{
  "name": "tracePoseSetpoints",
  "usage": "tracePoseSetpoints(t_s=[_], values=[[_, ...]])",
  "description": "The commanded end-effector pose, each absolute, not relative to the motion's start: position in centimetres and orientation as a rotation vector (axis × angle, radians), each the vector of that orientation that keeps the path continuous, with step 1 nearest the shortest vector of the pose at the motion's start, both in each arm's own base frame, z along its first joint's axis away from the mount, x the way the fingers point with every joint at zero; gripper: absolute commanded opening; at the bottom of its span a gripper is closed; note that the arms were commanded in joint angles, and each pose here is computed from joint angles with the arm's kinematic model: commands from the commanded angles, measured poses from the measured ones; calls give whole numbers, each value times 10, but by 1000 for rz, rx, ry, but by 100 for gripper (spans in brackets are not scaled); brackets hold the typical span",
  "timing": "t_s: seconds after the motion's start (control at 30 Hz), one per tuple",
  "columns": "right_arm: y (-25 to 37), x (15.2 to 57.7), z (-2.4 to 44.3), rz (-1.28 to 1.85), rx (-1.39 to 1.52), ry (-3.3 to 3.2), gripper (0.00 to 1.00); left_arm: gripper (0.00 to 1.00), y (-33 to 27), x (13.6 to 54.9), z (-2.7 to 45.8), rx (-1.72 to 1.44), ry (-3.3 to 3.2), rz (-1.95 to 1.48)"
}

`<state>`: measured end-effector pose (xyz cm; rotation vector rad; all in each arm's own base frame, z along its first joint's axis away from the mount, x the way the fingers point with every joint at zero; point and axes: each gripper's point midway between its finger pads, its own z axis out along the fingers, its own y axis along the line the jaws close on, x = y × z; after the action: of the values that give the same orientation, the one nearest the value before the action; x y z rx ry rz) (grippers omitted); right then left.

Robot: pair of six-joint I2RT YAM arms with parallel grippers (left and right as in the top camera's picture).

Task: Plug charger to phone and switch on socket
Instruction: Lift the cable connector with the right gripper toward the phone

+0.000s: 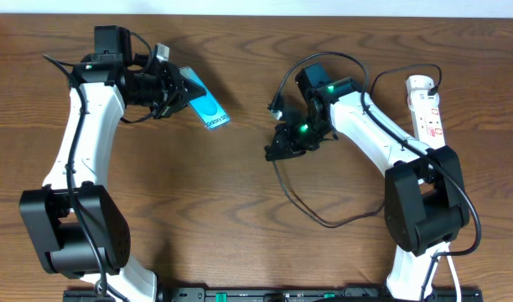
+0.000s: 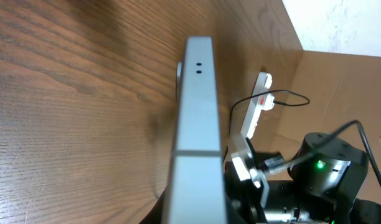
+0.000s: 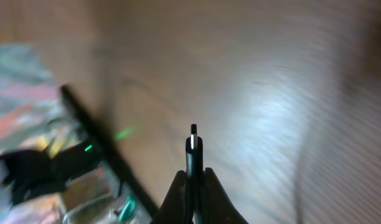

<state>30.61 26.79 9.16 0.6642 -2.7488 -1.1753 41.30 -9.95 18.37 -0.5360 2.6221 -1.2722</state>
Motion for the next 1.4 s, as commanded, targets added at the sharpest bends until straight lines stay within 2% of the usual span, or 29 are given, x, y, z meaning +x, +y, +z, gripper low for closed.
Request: tracePoseSetpoints(t_s=[0.0, 0.37, 0.7, 0.97, 1.37], values=[[289, 299, 122, -1507, 883, -2575, 2, 7, -99, 413, 187, -519, 2610, -1292], [306, 286, 170, -1943, 1050, -2293, 1, 7, -118, 414, 216, -362, 2491, -1520], [311, 292, 211, -2283, 1108, -2066, 1, 7, -126, 415, 234, -303, 2417, -1645], [303, 302, 213, -2311, 1081, -2082, 2, 7, -126, 422, 239, -330, 2393, -1664], [297, 314, 214, -2320, 1058, -2110, 1, 7, -135, 428, 279, -213, 2243, -1860]])
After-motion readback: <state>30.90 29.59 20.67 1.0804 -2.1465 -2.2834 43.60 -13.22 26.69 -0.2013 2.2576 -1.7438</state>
